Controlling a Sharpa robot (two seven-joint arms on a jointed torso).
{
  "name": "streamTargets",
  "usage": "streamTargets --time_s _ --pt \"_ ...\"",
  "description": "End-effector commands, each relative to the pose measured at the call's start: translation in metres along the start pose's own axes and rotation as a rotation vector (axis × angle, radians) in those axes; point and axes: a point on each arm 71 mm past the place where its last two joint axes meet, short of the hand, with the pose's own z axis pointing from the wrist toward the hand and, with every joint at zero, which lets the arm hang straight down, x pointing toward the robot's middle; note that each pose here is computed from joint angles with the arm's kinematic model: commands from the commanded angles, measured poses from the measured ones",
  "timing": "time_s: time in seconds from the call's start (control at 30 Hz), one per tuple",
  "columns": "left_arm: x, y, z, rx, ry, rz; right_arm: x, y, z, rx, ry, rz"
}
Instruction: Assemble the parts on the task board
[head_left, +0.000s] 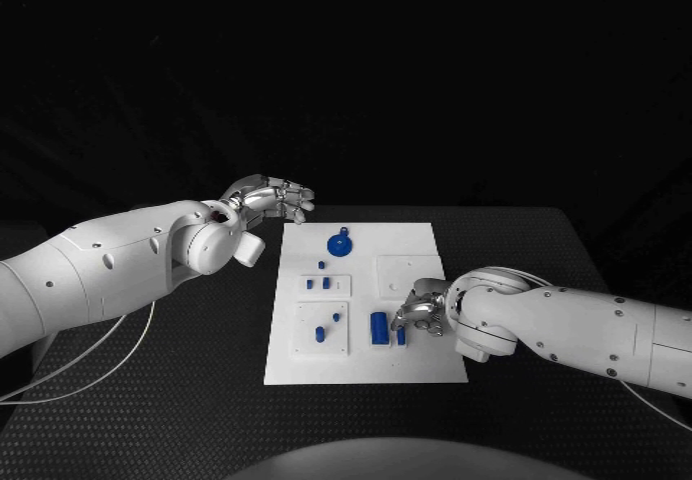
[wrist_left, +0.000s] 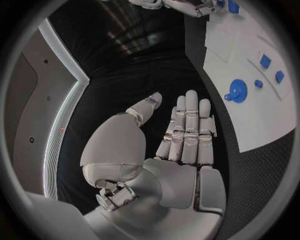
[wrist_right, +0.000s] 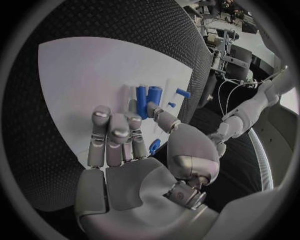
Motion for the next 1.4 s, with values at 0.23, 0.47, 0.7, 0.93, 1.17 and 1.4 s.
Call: streamTargets --time_s 0.23,0.47,0.7,0.93,1.17,1.4 --pt "0.0024 -0.0011 0.0006 0.006 0.019 -0.006 0.003 -0.005 0.001 0.022 0.037 -0.022" --pt "0.0022 -0.0010 0.0004 0.006 0.018 -0.006 0.001 -0.007 0.002 0.029 0.023 -0.026" --pt "0.0016 -0.0008 0.0001 0.005 0.016 -0.006 0.000 -0.008 0.001 0.031 0.017 -0.028" --pt "0.0015 -0.0007 0.0000 0.004 0.018 -0.006 0.000 -0.011 -0.001 0.031 0.011 -0.025" --pt "0.0013 -0.0007 -0.0006 0.003 0.017 -0.005 -0.001 -0.014 -0.001 0.042 0.014 -0.029" --pt "0.0016 -0.0008 -0.0004 0.004 0.018 -0.005 0.000 -0.010 0.000 0.037 0.017 -0.030"
